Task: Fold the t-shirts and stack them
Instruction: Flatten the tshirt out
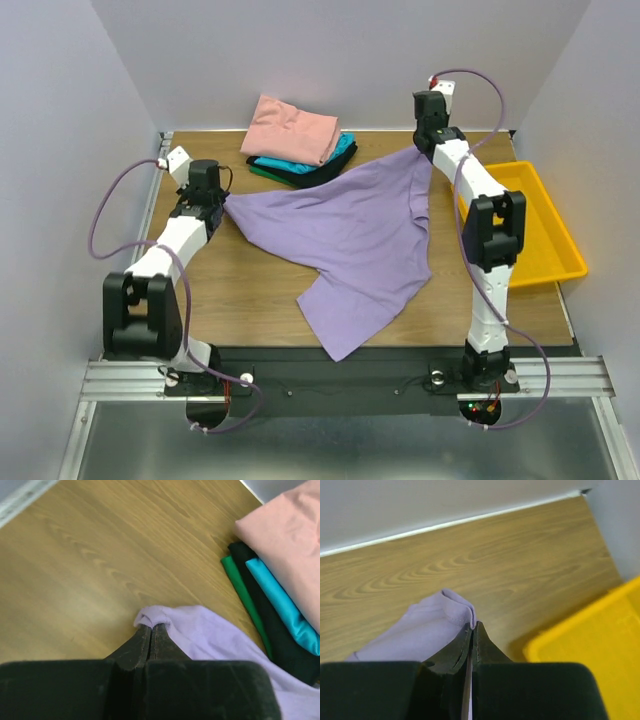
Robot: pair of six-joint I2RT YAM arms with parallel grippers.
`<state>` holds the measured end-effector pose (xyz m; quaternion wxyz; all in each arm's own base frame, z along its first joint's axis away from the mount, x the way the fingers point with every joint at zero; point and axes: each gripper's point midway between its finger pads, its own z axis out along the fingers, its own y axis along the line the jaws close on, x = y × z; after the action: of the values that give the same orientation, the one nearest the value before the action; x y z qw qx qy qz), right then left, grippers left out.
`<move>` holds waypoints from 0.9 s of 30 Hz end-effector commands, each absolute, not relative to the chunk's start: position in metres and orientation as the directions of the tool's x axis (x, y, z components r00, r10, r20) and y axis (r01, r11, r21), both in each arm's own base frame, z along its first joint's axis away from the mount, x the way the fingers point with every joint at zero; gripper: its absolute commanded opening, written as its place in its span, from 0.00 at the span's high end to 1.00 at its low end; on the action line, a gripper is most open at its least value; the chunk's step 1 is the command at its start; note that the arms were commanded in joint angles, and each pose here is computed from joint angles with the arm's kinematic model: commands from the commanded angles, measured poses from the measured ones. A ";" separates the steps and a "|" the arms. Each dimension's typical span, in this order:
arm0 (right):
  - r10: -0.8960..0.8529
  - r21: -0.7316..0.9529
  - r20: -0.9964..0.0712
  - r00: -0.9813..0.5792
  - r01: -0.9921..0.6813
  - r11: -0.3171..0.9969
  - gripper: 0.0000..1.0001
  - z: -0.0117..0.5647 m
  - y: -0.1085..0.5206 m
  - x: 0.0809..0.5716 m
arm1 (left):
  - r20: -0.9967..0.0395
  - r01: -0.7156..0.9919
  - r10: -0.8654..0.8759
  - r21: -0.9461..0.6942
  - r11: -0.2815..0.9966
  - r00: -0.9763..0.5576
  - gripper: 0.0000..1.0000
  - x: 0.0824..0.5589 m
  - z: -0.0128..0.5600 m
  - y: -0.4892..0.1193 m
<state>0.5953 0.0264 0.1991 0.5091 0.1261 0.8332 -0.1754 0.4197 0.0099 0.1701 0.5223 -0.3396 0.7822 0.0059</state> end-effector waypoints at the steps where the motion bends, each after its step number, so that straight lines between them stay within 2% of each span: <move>1: 0.051 -0.046 -0.953 -0.300 0.306 0.951 0.84 0.249 0.058 0.629 | -0.814 -0.371 -0.536 -0.438 0.819 -0.224 1.00 0.461 0.194 -0.008; 2: 0.058 -0.037 -0.951 -0.304 0.296 0.955 0.69 0.247 0.060 0.629 | -0.808 -0.352 -0.543 -0.452 0.820 -0.228 1.00 0.464 0.191 -0.013; 3: 0.070 -0.015 -0.949 -0.308 0.265 0.964 0.38 0.246 0.067 0.628 | -0.805 -0.353 -0.548 -0.457 0.817 -0.226 1.00 0.464 0.190 -0.013; 5: 0.077 0.002 -0.941 -0.329 0.221 0.975 0.10 0.248 0.074 0.613 | -0.799 -0.363 -0.558 -0.463 0.809 -0.223 1.00 0.461 0.187 -0.011; 6: 0.087 0.023 -0.936 -0.341 0.186 0.982 0.00 0.248 0.081 0.605 | -0.800 -0.377 -0.560 -0.460 0.804 -0.218 1.00 0.457 0.187 -0.007; 10: 0.088 0.078 -0.920 -0.382 0.042 0.996 0.00 0.261 0.117 0.543 | -0.785 -0.429 -0.580 -0.457 0.780 -0.218 1.00 0.441 0.177 0.000; 15: 0.022 0.142 -0.881 -0.472 -0.219 0.965 0.00 0.245 0.224 0.409 | -0.754 -0.452 -0.604 -0.459 0.765 -0.257 1.00 0.420 0.160 -0.001; 16: -0.064 0.121 -0.844 -0.533 -0.305 0.945 0.00 0.207 0.258 0.364 | -0.745 -0.452 -0.610 -0.461 0.764 -0.271 1.00 0.416 0.155 -0.003; 19: -0.153 0.187 -0.771 -0.618 -0.449 0.874 0.00 0.166 0.309 0.275 | -0.731 -0.449 -0.618 -0.466 0.763 -0.291 1.00 0.409 0.150 -0.007; 21: -0.209 0.178 -0.744 -0.634 -0.490 0.853 0.00 0.150 0.327 0.238 | -0.723 -0.444 -0.626 -0.477 0.758 -0.292 1.00 0.404 0.150 -0.009; 22: -0.293 0.144 -0.729 -0.618 -0.557 0.818 0.00 0.138 0.345 0.205 | -0.721 -0.442 -0.625 -0.477 0.760 -0.298 1.00 0.401 0.147 -0.009; 27: -0.476 0.056 -0.620 -0.623 -0.641 0.766 0.00 0.088 0.359 0.131 | -0.716 -0.436 -0.629 -0.483 0.760 -0.302 1.00 0.393 0.146 -0.011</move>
<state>0.1594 0.3643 0.1080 0.3232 -0.3163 0.8749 0.1733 0.3972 -0.0099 0.1297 0.4705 -0.3322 0.8133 -0.0830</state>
